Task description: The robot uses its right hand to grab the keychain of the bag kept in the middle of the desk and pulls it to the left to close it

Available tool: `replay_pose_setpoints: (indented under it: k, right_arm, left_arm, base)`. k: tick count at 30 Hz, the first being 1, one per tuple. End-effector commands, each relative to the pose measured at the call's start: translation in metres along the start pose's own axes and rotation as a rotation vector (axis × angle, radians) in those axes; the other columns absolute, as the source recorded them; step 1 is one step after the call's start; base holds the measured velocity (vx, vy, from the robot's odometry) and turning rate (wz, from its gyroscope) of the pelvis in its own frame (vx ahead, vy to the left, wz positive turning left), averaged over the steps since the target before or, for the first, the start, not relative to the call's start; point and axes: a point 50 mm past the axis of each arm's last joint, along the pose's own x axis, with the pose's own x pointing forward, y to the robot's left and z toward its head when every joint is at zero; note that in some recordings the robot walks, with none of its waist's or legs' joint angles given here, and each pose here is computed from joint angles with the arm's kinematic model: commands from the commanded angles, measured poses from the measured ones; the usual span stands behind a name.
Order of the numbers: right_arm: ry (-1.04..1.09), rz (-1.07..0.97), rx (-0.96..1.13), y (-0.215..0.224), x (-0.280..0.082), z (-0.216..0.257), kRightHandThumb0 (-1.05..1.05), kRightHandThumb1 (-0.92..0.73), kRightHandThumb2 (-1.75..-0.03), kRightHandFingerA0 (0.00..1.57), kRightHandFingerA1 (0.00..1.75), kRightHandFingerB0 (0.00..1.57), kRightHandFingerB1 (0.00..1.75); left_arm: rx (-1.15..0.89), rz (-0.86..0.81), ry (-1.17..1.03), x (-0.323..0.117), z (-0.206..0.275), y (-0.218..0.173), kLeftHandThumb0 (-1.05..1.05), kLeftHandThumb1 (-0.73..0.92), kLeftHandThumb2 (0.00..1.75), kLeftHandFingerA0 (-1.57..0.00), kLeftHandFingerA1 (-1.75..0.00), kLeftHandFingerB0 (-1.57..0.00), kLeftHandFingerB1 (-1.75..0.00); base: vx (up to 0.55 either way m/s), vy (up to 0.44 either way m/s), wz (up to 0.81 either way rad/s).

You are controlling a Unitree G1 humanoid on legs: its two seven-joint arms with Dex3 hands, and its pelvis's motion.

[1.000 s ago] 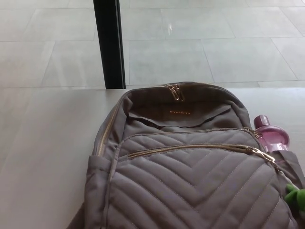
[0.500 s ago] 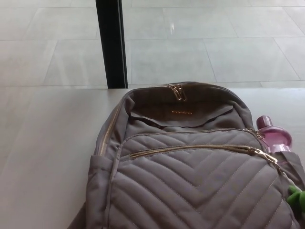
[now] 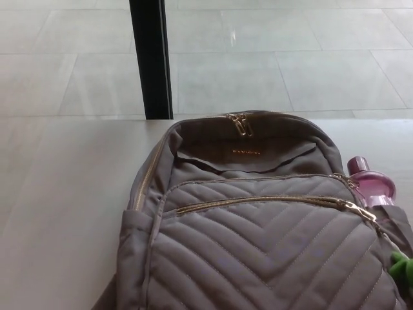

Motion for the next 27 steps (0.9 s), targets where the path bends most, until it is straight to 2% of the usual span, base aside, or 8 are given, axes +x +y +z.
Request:
replay_pose_setpoints:
  k: [1,2,7,11,12,13,18,27]
  right_arm:
    - [-0.064,0.183,-0.139,0.017,0.002,0.008,-0.71,-0.65,-0.61,0.12,0.4,0.08,0.18]
    - [-0.072,0.194,-0.164,0.019,0.003,0.01,-0.69,-0.47,-0.88,0.05,0.49,0.0,0.28]
    - [-0.061,0.212,-0.2,0.024,0.006,0.011,-0.74,-0.5,-0.86,0.1,0.49,0.05,0.32]
    - [-0.036,0.226,-0.282,0.024,0.008,0.008,-0.38,-0.38,-0.98,0.01,0.51,0.0,0.5]
    - [-0.022,0.211,-0.289,0.022,0.01,0.006,-0.71,-0.62,-0.59,0.18,0.45,0.14,0.24]
    - [-0.008,0.192,-0.281,0.019,0.011,0.005,-0.72,-0.5,-0.85,0.16,0.53,0.07,0.39]
    - [0.015,0.137,-0.324,0.01,0.017,0.007,-0.69,-0.52,-0.86,0.21,0.54,0.09,0.4]
    - [-0.065,0.129,-0.307,0.023,0.022,0.028,-0.57,-0.62,-0.59,0.46,0.54,0.24,0.31]
  left_arm:
    - [0.004,0.001,-0.041,-0.003,0.006,0.009,-0.94,0.92,0.88,-0.54,-0.53,-0.42,-0.44]
    - [-0.006,0.001,-0.044,-0.003,0.007,0.009,-0.94,0.92,0.86,-0.56,-0.54,-0.45,-0.45]
    - [0.006,-0.001,-0.049,-0.003,0.007,0.008,-0.97,0.92,0.89,-0.55,-0.53,-0.44,-0.44]
    - [0.005,-0.002,-0.045,-0.003,0.006,0.008,-0.96,0.92,0.89,-0.55,-0.53,-0.45,-0.44]
    - [-0.001,-0.004,-0.046,-0.003,0.006,0.007,-0.96,0.91,0.89,-0.56,-0.54,-0.46,-0.45]
    - [0.006,-0.005,-0.049,-0.003,0.007,0.007,-0.97,0.91,0.9,-0.56,-0.54,-0.46,-0.45]
    - [0.01,-0.009,-0.053,-0.003,0.008,0.009,-0.99,0.92,0.94,-0.56,-0.54,-0.47,-0.46]
    - [0.01,-0.004,-0.049,-0.002,0.007,0.006,-0.96,0.91,0.89,-0.58,-0.54,-0.46,-0.45]
  base:
    - [0.0,0.0,0.0]
    - [0.0,0.0,0.0]
    - [0.0,0.0,0.0]
    - [0.0,0.0,0.0]
    - [0.0,0.0,0.0]
    - [0.0,0.0,0.0]
    - [0.0,0.0,0.0]
    - [0.0,0.0,0.0]
